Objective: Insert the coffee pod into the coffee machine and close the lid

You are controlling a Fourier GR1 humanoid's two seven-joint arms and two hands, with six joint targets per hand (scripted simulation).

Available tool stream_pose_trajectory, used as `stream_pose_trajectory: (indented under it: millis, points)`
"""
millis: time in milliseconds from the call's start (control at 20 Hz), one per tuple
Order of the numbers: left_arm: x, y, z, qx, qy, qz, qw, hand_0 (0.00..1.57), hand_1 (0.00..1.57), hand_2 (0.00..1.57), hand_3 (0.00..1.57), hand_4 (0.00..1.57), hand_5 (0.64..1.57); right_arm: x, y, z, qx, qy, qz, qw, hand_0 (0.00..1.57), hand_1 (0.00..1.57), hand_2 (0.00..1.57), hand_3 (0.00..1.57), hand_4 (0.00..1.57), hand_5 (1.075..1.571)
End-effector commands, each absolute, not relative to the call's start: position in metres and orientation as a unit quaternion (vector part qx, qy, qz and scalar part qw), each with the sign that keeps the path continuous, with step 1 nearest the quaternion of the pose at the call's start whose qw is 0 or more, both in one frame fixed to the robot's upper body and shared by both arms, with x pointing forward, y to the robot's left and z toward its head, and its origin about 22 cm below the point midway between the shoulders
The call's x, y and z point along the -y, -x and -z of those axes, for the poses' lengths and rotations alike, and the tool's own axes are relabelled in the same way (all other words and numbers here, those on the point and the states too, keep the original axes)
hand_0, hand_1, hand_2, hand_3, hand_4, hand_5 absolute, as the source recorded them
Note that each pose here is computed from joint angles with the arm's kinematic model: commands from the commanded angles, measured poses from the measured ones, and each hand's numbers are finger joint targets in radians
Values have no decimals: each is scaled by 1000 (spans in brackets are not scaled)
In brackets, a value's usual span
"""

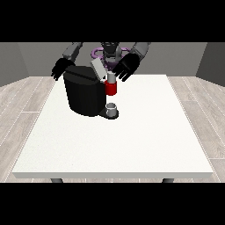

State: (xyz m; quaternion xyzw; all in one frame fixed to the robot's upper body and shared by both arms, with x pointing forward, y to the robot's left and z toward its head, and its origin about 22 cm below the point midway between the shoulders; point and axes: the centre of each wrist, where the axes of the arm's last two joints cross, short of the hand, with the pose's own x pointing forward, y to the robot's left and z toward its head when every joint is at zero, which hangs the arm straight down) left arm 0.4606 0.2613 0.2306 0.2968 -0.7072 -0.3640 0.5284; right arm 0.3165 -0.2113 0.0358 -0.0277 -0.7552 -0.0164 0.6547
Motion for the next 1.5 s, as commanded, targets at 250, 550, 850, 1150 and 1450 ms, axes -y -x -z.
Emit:
stream_pose_trajectory:
  millis: [250, 550, 850, 1150, 1450]
  points:
    - [-253, -462, -235, 717, -293, 372, 512, 1198, 1198, 1271, 1200, 505, 1571, 208, -317, -35, 772, 21, 35, 634, 0, 0, 0, 0, 525, 1571]
    - [-264, -461, -217, 703, -302, 375, 523, 1184, 1184, 1248, 1186, 488, 1571, 208, -315, -43, 769, 29, 26, 638, 0, 0, 0, 0, 448, 1571]
    - [-253, -463, -224, 696, -309, 382, 524, 1230, 1230, 1274, 1180, 481, 1571, 220, -313, -29, 765, 30, 34, 642, 0, 0, 0, 0, 415, 1571]
    - [-226, -465, -214, 697, -280, 395, 529, 1204, 1204, 1226, 1089, 463, 1571, 214, -321, -32, 755, 40, 58, 652, 0, 0, 0, 0, 418, 1571]
    - [-253, -464, -242, 697, -317, 392, 509, 1105, 1105, 1151, 980, 413, 1571, 217, -325, -43, 771, 43, 31, 634, 0, 0, 0, 0, 401, 1571]
